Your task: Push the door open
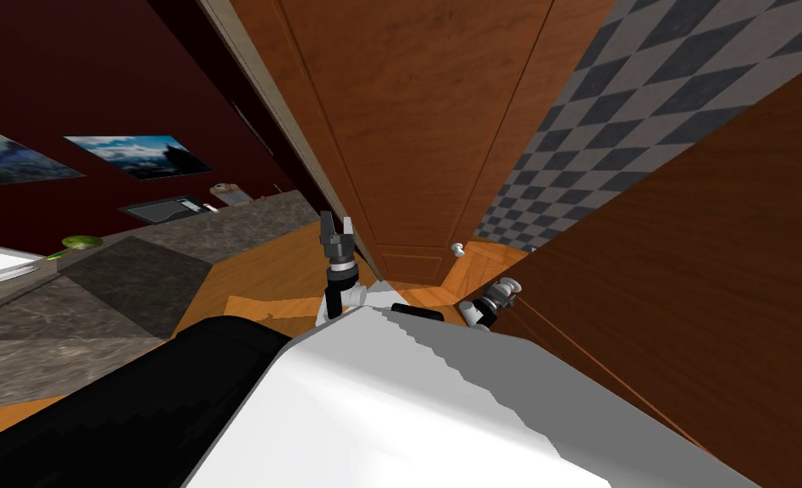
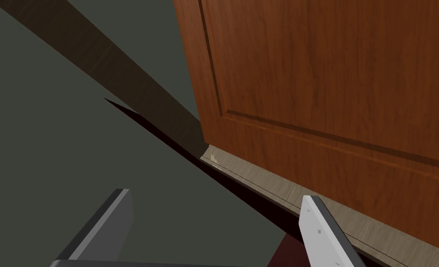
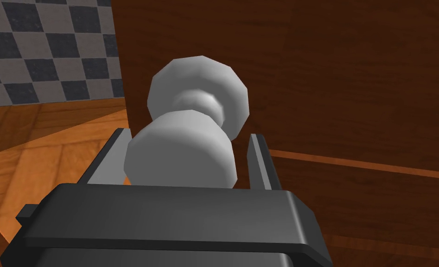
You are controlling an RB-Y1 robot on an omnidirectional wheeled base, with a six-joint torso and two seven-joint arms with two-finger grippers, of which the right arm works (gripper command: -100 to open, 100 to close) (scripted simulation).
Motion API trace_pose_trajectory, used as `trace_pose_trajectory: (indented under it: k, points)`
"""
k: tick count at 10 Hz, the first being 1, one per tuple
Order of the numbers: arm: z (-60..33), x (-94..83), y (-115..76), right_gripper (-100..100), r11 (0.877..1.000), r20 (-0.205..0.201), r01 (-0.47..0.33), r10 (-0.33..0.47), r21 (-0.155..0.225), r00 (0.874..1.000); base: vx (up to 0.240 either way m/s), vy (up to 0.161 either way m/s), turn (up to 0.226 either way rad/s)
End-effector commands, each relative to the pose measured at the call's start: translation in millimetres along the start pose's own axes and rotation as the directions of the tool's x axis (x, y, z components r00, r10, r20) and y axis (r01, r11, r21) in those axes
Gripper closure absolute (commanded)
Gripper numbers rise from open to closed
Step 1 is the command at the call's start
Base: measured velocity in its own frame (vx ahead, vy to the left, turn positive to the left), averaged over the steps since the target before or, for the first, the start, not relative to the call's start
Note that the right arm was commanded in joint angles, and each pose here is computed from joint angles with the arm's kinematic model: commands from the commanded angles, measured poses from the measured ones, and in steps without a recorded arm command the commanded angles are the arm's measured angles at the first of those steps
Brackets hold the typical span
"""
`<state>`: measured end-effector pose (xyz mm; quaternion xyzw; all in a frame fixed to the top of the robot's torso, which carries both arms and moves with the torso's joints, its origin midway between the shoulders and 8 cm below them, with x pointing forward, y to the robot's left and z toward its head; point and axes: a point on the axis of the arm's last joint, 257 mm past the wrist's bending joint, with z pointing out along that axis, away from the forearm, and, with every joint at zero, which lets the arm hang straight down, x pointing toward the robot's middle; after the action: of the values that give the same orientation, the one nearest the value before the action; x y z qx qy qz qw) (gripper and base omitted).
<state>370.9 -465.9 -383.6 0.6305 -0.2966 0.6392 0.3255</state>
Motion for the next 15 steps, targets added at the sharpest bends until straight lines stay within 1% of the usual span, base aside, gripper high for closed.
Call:
trace_pose_trajectory:
  k: [1,2,5,7,9,10,11,12,15]
  points:
    - [6.7,0.2,19.1,100,0.999,-0.007,0.002,-0.002,-0.053,1.000,0.083,-0.027,0.049]
    - [6.7,0.2,19.1,100,0.999,-0.007,0.002,-0.002,-0.053,1.000,0.057,-0.018,0.008]
    - [10.0,-3.1,31.2,100,0.994,0.006,-0.009,0.010,-0.105,1.000,0.062,-0.026,0.025]
    - [10.8,-5.4,37.0,100,0.991,0.014,-0.015,0.017,-0.132,1.000,0.091,-0.030,0.017]
    - [10.9,-8.9,44.2,100,0.986,0.026,-0.024,0.028,-0.168,0.999,0.124,-0.045,0.024]
    - [9.3,-10.8,39.4,100,0.989,0.034,-0.018,0.023,-0.149,0.999,0.050,-0.027,0.001]
    - [14.8,-6.5,52.6,100,0.983,0.019,-0.015,0.018,-0.185,1.000,0.010,-0.065,0.084]
    - [17.4,-4.3,60.5,100,0.978,0.012,-0.012,0.015,-0.207,1.000,-0.016,-0.109,0.118]
    - [20.5,-1.1,74.2,100,0.969,0.001,-0.009,0.009,-0.249,1.000,0.011,-0.091,0.062]
